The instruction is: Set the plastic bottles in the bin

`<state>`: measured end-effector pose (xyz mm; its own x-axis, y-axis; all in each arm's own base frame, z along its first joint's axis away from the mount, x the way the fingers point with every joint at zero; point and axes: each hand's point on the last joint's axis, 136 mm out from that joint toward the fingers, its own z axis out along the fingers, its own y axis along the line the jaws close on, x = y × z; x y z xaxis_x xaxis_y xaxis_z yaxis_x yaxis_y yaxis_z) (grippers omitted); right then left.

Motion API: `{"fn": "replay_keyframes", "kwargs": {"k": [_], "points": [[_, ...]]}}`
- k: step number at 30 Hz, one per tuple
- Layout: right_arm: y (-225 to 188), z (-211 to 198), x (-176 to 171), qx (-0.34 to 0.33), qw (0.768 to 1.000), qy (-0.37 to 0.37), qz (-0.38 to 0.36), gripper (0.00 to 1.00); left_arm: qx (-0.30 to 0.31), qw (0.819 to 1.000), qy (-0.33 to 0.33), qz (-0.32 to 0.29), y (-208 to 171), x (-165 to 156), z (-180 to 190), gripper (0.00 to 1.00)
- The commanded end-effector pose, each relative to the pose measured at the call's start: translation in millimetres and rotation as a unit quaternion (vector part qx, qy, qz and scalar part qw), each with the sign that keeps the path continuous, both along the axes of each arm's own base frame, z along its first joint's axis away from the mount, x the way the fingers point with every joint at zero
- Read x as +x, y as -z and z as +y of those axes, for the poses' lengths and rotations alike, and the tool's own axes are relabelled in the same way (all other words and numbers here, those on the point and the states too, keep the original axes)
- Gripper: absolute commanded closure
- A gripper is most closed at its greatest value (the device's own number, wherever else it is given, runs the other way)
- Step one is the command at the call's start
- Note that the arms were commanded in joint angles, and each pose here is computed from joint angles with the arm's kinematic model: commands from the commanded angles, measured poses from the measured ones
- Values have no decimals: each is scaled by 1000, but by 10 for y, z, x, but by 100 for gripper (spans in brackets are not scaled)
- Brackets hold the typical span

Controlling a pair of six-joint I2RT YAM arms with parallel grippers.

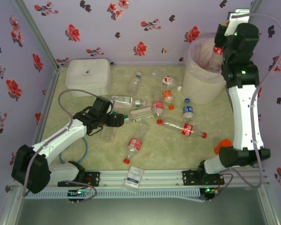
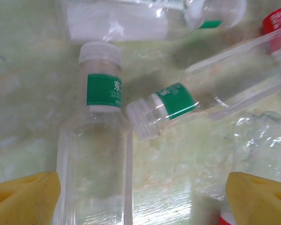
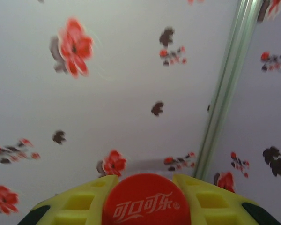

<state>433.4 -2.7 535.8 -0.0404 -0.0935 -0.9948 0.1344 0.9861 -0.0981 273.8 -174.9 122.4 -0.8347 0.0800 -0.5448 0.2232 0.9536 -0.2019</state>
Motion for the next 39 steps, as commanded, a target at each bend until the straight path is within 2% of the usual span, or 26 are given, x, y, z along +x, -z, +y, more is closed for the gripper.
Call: {"fn": "replay_keyframes", "kwargs": {"k": [1, 6, 12, 18, 24, 27, 31, 36, 39], "points": [[206, -49, 199, -9, 1000, 10, 12, 100, 27, 999, -9, 23, 180, -68, 116, 8], [785, -123, 446, 9, 998, 15, 57, 100, 43, 999, 11, 27, 298, -161, 170, 11], [1409, -242, 663, 45, 991, 17, 122, 100, 50, 995, 33, 81, 519, -250, 99, 10], [1878, -306, 764, 76, 983, 14, 168, 98, 76, 992, 19, 99, 719, -313, 155, 12], [1999, -321, 750, 93, 978, 18, 188, 45, 85, 990, 22, 107, 789, -379, 139, 12], [1900, -339, 716, 96, 978, 19, 185, 29, 91, 990, 19, 105, 777, -380, 158, 12], [1759, -350, 667, 101, 977, 20, 188, 18, 112, 990, 18, 89, 722, -364, 240, 12], [1478, -279, 518, 125, 979, 3, 162, 9, 115, 990, 32, 79, 558, -338, 222, 1], [1383, -260, 377, 128, 980, -1, 154, 2, 120, 989, 22, 84, 583, -345, 247, 0]]}}
